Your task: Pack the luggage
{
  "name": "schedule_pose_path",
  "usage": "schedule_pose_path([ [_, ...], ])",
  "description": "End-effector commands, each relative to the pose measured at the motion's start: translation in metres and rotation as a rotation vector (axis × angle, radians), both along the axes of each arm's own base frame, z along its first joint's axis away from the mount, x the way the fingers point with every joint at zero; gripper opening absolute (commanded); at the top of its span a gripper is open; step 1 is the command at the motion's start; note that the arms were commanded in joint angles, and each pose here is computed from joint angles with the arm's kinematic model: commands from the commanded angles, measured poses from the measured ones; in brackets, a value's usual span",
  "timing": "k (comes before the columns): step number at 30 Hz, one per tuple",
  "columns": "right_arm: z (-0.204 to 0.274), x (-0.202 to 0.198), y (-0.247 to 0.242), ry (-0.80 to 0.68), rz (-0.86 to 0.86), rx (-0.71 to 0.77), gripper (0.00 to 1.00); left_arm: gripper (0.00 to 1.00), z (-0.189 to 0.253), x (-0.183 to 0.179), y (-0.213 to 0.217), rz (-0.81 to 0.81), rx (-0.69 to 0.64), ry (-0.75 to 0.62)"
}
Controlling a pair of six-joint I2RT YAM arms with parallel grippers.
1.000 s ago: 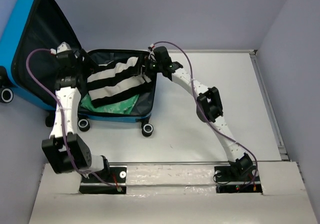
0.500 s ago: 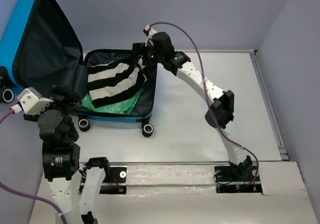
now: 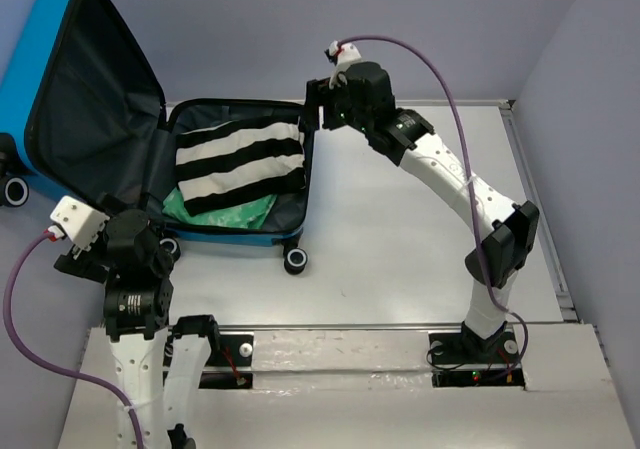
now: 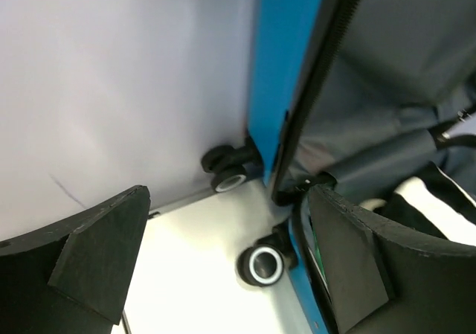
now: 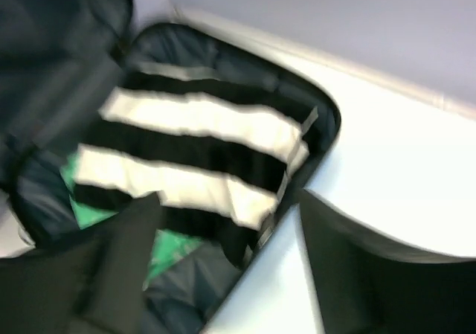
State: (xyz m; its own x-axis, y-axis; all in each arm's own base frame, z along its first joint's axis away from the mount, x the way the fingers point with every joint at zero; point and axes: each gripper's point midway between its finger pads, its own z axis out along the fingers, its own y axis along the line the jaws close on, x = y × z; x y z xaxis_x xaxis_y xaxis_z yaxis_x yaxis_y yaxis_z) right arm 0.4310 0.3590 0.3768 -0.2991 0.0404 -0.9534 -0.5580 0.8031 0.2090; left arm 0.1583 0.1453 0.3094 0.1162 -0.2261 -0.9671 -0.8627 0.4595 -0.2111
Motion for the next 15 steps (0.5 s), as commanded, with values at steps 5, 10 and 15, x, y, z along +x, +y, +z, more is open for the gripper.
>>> schedule_pose_path([
  [5,-0.054,-0.031,-0.017,0.075,0.013,0.008,0.2,0.99,0.016,-0.015,0.021,0.211,0.06,-0.011],
  [10,-0.078,-0.067,-0.007,0.136,0.173,0.045,0.58,0.99,0.023,0.014,0.032,0.237,0.092,-0.002],
  [15,-0.108,-0.084,-0.008,0.189,0.224,0.023,0.72,0.97,0.036,0.057,0.056,0.279,0.099,0.073],
])
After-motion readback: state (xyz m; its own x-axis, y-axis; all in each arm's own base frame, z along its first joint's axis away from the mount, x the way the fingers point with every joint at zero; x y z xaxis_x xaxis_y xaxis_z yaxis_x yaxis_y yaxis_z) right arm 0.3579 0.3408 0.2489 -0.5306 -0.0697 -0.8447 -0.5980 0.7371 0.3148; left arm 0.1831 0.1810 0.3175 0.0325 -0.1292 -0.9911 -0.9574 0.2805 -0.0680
